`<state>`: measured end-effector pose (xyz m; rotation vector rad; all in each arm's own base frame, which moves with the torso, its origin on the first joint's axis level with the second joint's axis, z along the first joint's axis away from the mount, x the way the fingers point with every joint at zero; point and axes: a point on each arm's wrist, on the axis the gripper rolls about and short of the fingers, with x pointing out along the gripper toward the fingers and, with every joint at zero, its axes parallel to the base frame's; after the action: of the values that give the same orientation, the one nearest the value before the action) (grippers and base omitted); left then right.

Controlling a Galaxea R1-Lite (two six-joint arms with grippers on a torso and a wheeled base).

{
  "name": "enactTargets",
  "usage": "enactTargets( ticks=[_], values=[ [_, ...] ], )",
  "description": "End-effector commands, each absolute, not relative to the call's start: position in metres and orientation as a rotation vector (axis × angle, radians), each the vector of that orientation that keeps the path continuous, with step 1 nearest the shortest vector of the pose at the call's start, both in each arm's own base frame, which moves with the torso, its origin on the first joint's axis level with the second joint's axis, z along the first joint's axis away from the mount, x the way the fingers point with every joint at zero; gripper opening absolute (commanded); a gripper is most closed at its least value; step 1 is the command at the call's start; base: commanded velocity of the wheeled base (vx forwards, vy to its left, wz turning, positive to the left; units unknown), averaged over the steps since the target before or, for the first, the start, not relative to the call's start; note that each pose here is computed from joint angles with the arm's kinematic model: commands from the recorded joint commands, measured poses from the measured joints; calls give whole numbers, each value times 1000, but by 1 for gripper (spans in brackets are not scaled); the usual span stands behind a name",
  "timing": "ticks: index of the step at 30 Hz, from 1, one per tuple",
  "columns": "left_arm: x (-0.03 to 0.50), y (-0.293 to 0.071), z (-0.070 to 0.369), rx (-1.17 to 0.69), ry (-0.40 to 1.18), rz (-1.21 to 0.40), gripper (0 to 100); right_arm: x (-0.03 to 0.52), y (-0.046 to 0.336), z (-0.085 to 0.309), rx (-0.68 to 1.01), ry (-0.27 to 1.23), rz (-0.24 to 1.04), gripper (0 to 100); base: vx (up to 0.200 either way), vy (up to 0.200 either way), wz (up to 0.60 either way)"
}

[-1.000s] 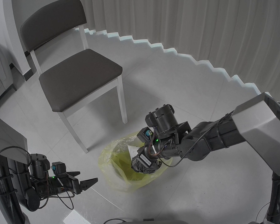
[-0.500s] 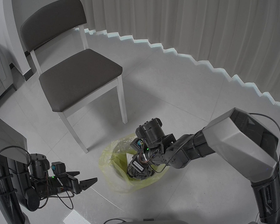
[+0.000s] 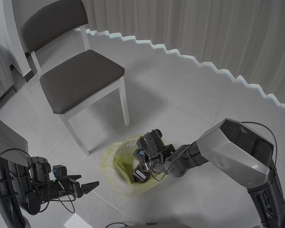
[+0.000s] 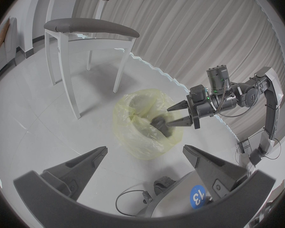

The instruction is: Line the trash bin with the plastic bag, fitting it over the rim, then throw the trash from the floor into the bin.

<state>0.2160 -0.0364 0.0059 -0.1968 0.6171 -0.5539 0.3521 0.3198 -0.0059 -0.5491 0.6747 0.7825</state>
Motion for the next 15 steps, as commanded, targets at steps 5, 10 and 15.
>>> enactTargets(
  ticks=[5, 10, 15],
  values=[
    [213, -36, 6, -198, 620, -552, 100, 352, 320, -6, -547, 673, 781, 100, 0, 0, 0],
    [213, -36, 6, -198, 620, -552, 100, 353, 317, -3, -543, 674, 771, 100, 0, 0, 0],
    [213, -36, 5, -199, 625, -552, 100, 358, 309, -1, -536, 677, 752, 100, 0, 0, 0]
  ],
)
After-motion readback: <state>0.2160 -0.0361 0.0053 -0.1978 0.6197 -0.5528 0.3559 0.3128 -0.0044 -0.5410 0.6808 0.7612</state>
